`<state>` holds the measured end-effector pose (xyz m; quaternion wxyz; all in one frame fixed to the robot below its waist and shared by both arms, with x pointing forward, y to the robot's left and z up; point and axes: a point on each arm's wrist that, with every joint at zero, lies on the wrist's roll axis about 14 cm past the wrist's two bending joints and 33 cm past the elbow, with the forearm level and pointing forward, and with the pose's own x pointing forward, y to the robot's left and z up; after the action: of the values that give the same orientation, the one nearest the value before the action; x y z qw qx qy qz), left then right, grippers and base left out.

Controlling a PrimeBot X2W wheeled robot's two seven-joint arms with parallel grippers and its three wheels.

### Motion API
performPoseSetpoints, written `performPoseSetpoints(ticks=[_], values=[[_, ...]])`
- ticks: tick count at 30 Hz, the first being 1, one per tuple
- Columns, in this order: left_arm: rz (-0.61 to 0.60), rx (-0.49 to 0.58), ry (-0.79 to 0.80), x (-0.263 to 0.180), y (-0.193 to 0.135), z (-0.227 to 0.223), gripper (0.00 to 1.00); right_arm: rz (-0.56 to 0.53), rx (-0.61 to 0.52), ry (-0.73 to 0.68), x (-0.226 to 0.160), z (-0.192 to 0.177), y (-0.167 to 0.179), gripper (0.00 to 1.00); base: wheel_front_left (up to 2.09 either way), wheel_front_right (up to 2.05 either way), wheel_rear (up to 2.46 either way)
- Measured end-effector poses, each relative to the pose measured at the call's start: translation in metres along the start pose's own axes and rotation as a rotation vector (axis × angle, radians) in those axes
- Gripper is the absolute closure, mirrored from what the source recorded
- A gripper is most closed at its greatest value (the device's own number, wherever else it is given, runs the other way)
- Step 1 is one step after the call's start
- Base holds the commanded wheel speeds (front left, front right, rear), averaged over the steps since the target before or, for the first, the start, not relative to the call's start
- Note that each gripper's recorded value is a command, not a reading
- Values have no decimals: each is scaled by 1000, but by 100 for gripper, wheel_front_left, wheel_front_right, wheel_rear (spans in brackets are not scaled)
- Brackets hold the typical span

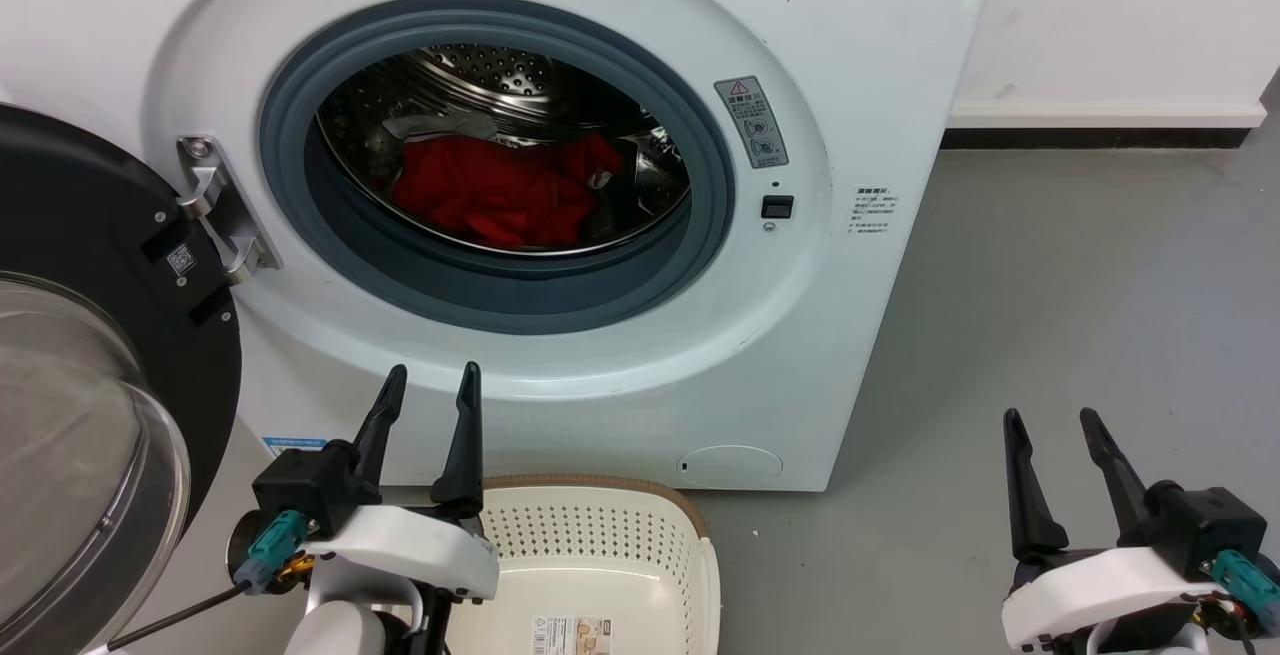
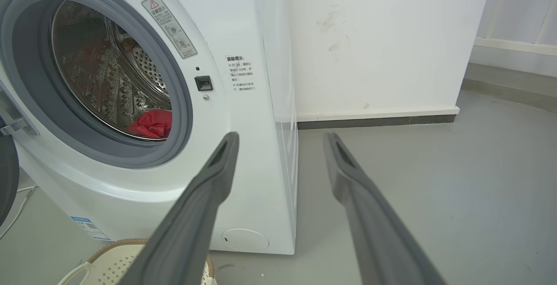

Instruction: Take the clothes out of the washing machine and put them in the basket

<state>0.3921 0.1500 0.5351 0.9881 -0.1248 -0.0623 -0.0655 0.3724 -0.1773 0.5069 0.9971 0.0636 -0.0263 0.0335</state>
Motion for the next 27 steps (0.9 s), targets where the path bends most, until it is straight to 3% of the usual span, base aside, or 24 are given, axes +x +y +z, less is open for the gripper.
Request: performPoseSetpoints(ticks=[27], values=[[-19,177,-19,1,-2,0,0,43,-181,-13,0,0,6,0,0,0,0]])
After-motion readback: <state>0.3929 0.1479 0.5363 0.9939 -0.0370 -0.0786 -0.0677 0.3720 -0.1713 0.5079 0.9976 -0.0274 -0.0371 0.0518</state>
